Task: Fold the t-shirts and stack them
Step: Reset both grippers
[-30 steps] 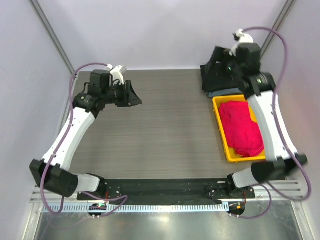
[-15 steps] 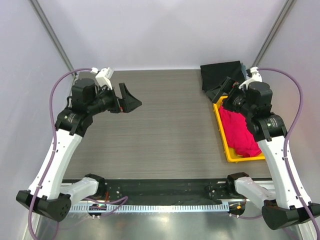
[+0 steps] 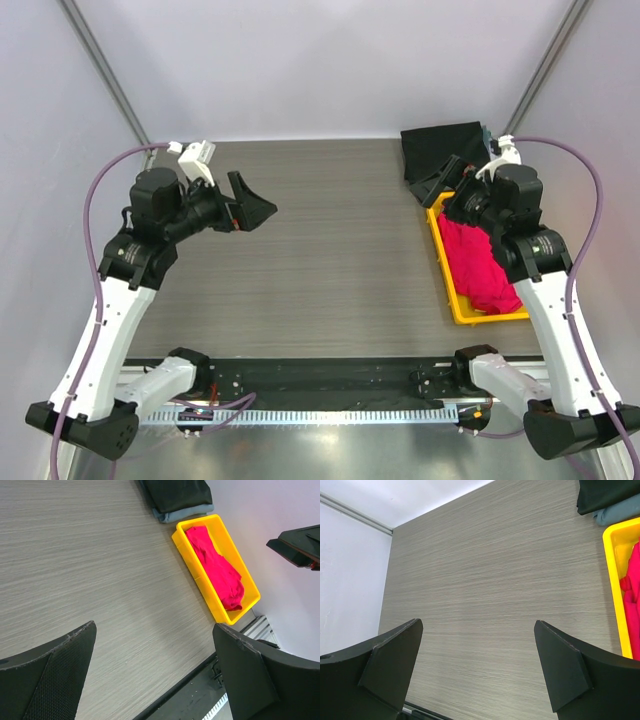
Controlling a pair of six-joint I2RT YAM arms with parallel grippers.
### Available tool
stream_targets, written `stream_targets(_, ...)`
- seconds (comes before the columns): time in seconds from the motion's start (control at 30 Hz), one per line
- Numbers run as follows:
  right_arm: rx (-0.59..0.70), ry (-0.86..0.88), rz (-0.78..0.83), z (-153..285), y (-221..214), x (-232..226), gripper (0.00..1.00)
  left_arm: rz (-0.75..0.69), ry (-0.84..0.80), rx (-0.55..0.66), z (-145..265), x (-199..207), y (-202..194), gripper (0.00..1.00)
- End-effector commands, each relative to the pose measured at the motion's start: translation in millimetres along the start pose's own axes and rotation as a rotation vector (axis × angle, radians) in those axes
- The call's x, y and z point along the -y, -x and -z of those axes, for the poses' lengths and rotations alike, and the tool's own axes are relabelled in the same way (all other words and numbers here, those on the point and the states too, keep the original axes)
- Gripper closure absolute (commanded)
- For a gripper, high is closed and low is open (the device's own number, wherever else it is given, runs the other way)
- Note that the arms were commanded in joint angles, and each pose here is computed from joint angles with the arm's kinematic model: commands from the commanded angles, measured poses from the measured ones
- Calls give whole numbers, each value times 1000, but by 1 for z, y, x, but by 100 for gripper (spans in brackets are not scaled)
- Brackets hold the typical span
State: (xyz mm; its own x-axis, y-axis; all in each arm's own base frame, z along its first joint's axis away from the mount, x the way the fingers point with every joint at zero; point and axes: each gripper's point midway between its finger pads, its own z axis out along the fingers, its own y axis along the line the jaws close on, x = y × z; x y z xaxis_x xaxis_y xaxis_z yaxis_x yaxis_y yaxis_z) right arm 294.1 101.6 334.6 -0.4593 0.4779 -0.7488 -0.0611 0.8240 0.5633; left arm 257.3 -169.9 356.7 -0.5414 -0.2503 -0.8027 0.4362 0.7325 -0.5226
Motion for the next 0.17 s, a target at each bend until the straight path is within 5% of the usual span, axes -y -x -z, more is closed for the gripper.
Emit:
stream_targets(0.0,25,36,7,-2,8,-8,0,-24,-6,59,3,4,16,0)
stream_targets(0.13,20,38,15,-1,5,-7,0,-26,11,57,0,-1,14,0)
